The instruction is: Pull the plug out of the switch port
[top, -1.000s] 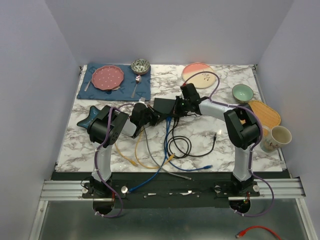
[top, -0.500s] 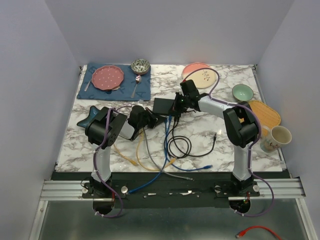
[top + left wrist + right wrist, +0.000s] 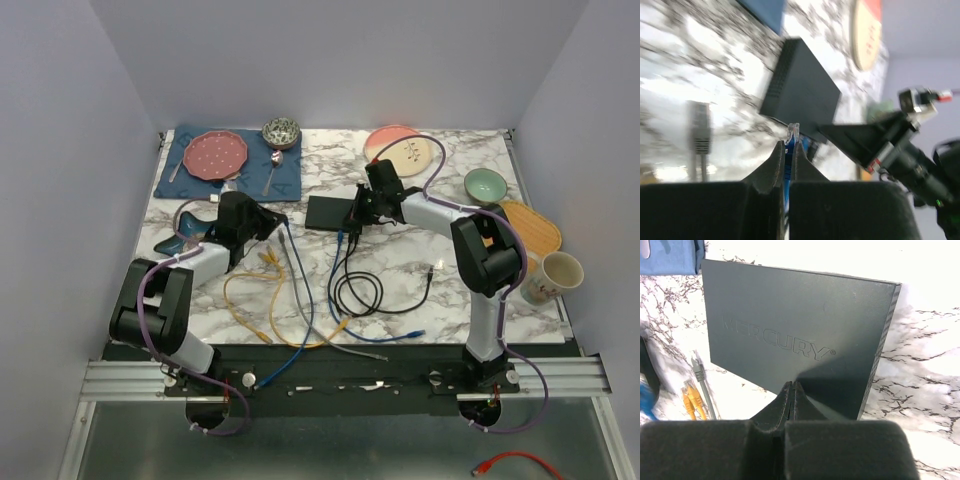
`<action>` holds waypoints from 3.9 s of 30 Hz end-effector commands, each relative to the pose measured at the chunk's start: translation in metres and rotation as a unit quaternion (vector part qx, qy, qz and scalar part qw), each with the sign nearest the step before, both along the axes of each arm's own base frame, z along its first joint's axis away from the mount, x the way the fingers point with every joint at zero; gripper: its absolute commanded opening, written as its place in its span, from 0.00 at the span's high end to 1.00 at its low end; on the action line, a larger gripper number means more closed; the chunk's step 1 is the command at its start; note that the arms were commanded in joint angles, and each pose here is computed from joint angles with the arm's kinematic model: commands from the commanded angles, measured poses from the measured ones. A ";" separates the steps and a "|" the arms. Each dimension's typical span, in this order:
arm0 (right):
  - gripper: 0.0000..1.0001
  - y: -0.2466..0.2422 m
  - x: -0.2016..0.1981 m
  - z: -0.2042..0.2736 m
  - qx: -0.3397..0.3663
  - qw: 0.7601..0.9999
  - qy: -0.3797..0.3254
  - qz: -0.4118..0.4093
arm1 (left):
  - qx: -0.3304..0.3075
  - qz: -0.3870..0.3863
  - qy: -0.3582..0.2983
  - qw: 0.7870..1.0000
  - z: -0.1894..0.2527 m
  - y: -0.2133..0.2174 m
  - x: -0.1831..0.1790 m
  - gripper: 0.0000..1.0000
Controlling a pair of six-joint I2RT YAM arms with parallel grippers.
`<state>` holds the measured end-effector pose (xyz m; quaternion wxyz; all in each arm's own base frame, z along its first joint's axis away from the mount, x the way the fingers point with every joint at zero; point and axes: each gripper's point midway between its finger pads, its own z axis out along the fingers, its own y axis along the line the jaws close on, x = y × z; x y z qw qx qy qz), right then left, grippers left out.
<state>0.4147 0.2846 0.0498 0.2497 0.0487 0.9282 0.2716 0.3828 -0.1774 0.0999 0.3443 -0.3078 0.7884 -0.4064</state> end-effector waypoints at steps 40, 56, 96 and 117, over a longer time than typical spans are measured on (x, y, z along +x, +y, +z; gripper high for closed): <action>0.99 -0.036 0.019 -0.009 -0.036 0.999 0.016 -0.038 | -0.024 -0.167 0.017 0.986 -0.038 -0.134 -0.015 0.43; 0.99 -0.036 0.019 -0.009 -0.031 0.999 0.018 -0.037 | -0.018 -0.133 0.086 0.987 -0.088 -0.123 -0.011 0.54; 0.99 -0.030 0.008 0.001 -0.006 1.000 0.006 -0.026 | -0.072 -0.100 0.107 0.987 -0.109 -0.118 -0.005 1.00; 0.99 -0.013 -0.008 -0.029 -0.054 0.998 0.037 -0.003 | -0.068 -0.118 0.102 0.985 -0.102 -0.117 -0.013 1.00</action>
